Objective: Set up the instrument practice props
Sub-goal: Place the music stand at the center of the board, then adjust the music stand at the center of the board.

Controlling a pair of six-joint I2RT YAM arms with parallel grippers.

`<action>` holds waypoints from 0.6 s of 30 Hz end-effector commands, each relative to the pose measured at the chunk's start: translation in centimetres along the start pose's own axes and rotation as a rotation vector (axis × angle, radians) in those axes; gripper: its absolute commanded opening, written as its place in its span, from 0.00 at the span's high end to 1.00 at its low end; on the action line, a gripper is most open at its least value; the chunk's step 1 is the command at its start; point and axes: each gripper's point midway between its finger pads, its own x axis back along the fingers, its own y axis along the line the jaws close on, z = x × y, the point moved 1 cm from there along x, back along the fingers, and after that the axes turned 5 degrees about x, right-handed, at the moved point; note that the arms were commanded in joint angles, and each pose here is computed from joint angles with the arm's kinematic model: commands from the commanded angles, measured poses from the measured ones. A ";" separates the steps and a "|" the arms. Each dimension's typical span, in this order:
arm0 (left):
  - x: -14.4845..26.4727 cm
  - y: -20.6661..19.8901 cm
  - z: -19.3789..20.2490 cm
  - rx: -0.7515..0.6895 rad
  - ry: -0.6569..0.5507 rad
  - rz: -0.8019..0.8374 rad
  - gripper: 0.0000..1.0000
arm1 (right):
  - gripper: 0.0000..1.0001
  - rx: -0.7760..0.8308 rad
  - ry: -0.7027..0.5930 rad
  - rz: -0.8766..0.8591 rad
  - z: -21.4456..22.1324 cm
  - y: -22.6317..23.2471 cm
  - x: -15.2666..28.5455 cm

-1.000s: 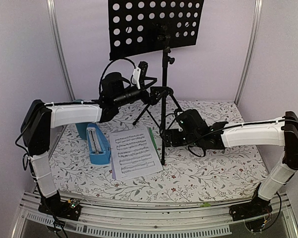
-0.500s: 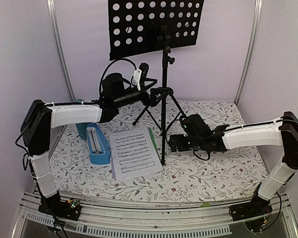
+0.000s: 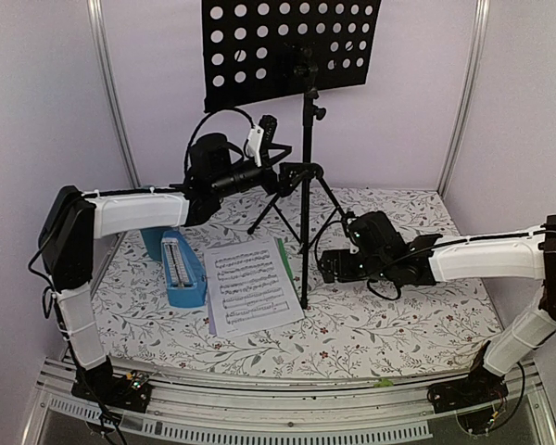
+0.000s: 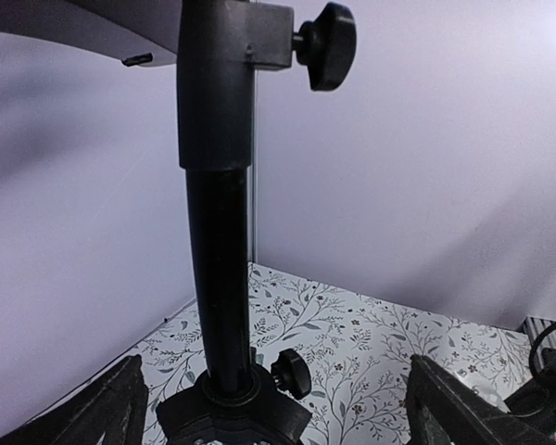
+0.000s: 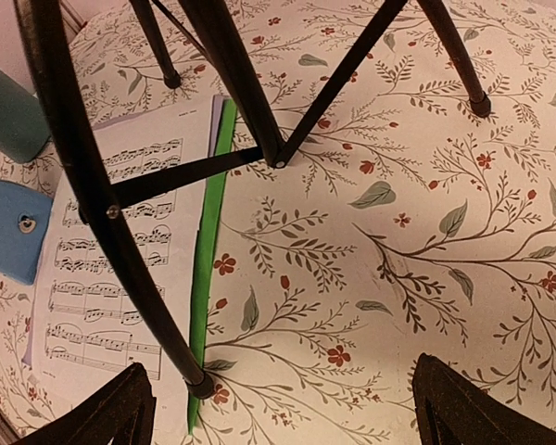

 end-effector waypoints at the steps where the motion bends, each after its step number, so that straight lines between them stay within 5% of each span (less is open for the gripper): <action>1: 0.7 0.3 -0.9 -0.029 -0.021 -0.003 0.03 | 0.01 0.006 -0.031 -0.042 -0.9 2.0 1.1; 18: 1.1 1.1 -0.8 -0.025 -0.020 -0.011 0.02 | 0.01 0.001 -0.026 -0.051 -0.9 5.7 0.2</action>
